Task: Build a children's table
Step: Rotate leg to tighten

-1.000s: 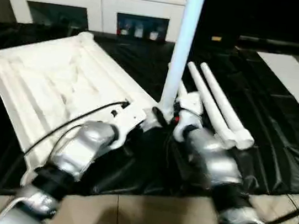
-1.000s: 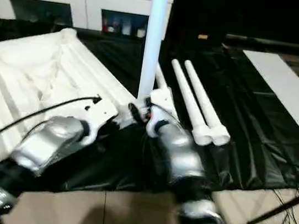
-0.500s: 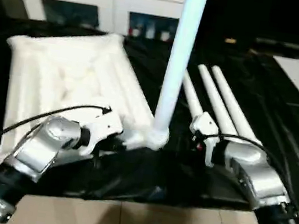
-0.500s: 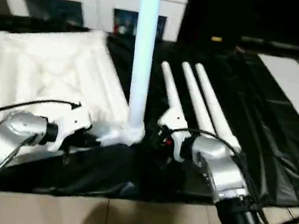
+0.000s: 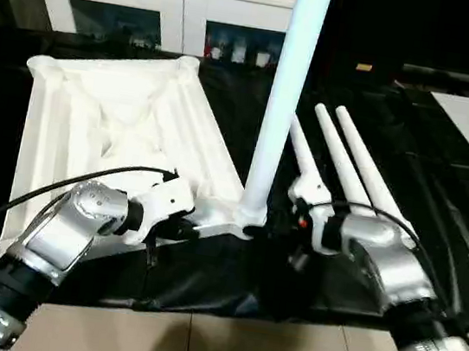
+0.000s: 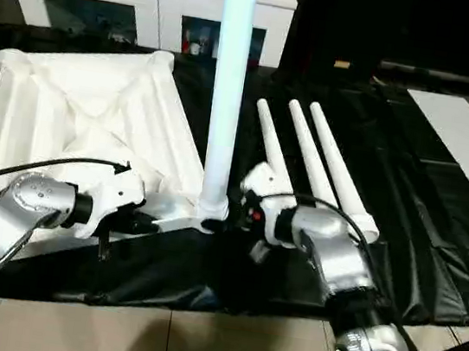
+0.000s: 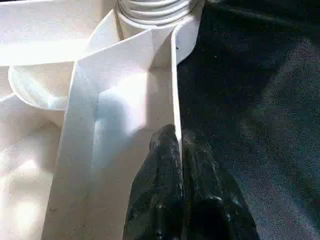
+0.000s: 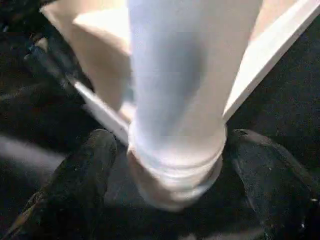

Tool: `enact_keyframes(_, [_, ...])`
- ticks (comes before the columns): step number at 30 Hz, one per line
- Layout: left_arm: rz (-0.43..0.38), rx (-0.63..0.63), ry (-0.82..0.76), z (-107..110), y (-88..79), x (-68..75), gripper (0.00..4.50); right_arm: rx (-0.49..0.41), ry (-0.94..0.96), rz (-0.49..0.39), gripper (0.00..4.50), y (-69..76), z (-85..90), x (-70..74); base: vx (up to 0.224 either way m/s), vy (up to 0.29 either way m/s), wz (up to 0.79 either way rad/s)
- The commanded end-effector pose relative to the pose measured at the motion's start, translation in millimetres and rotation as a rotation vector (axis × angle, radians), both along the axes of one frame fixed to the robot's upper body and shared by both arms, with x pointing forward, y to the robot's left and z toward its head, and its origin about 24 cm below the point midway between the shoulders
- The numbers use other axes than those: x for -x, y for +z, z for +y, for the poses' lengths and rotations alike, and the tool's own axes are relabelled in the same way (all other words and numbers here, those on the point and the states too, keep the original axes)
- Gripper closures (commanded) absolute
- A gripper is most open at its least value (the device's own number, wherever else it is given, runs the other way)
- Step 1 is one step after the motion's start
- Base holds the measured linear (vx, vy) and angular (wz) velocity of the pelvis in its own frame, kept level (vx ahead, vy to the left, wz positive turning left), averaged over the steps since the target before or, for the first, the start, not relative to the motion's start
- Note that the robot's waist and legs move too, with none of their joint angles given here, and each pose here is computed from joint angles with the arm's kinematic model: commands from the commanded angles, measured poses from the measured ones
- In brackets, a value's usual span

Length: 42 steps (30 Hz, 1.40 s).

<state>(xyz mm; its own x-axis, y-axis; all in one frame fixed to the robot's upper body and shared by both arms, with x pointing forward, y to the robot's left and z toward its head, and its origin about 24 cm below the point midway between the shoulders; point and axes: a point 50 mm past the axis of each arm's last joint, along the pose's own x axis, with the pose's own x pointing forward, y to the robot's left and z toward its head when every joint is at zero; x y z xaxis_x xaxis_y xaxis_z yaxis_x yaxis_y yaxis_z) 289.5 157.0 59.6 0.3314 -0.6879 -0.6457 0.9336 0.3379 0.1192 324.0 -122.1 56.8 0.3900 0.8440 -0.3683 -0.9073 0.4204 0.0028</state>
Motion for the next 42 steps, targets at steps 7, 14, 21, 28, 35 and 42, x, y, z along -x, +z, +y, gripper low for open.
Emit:
enact_keyframes(7, [0.051, -0.022, -0.061, -5, -9.4, 6.9, 4.5, -0.035, 0.002, 0.01, 0.58, -3.3, -0.1, -6.2, 0.0, 0.0, 0.0])
enact_keyframes(14, [0.051, -0.03, -0.065, -5, -9.5, 6.5, 4.5, -0.036, -0.003, 0.011, 0.58, -4.1, 0.2, -11.0, 0.0, 0.0, 0.0])
enact_keyframes(21, [0.054, -0.037, -0.07, -4, -10.4, 6.9, 4.5, -0.073, 0.008, 0.02, 0.58, -5.7, 5.2, -13.2, 0.0, 0.0, 0.0])
enact_keyframes(28, [0.054, -0.04, -0.074, -5, -10.8, 7.1, 4.5, -0.044, 0.033, 0.036, 1.21, -13.0, 7.3, -10.8, 0.0, 0.0, 0.0])
enact_keyframes(35, [0.055, -0.044, -0.073, -4, -11.3, 6.6, 4.5, -0.032, 0.044, 0.037, 1.7, -16.3, 9.2, -10.8, 0.0, 0.0, 0.0])
enact_keyframes(42, [0.052, -0.044, -0.067, -3, -11.1, 6.4, 4.5, -0.059, 0.031, 0.033, 1.77, -14.5, 11.0, -12.5, 0.0, 0.0, 0.0])
